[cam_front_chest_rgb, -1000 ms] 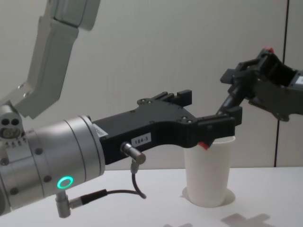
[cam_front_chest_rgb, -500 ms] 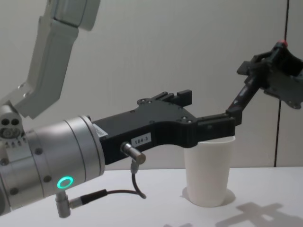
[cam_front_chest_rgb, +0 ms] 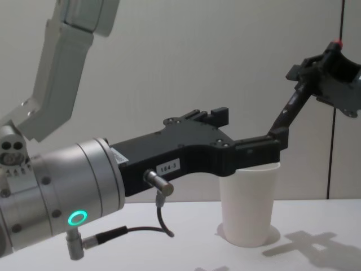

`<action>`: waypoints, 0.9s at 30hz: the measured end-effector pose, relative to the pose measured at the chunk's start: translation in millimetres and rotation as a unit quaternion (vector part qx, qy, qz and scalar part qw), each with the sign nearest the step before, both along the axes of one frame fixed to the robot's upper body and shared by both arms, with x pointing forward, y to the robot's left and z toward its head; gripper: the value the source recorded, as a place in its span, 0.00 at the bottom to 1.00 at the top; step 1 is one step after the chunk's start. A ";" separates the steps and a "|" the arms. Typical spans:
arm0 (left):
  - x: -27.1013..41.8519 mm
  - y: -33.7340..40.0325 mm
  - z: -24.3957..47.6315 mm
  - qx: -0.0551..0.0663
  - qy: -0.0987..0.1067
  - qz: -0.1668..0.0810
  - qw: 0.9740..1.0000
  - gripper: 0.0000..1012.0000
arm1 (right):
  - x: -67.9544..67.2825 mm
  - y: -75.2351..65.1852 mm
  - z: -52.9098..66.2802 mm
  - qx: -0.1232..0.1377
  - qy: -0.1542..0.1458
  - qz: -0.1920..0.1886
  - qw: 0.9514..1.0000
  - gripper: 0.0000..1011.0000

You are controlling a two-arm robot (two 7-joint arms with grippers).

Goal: Place the pen into the pen holder.

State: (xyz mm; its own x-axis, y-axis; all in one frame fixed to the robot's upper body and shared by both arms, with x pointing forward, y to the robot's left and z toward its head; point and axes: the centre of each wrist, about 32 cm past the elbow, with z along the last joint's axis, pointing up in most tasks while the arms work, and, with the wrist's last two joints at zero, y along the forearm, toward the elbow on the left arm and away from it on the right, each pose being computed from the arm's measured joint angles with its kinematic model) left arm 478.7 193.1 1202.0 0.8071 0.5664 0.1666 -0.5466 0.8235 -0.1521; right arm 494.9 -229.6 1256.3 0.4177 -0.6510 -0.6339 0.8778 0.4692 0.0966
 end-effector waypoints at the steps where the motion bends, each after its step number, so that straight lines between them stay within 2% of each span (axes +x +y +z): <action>1: 0.0 0.0 0.0 0.000 0.000 0.000 1.000 0.99 | 2.5 -0.6 0.0 -0.002 -0.002 -0.001 1.000 0.20; 27: 0.0 0.0 0.0 0.000 0.000 0.000 1.000 0.99 | 39.8 2.2 -8.0 -0.038 -0.021 0.008 0.999 0.20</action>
State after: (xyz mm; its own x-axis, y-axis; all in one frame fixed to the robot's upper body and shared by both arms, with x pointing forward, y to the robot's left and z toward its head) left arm 478.7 193.1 1202.0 0.8071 0.5664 0.1665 -0.5466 0.8235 -0.1521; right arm 534.7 -227.4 1248.4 0.4535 -0.6900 -0.5641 0.8660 0.4907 0.0961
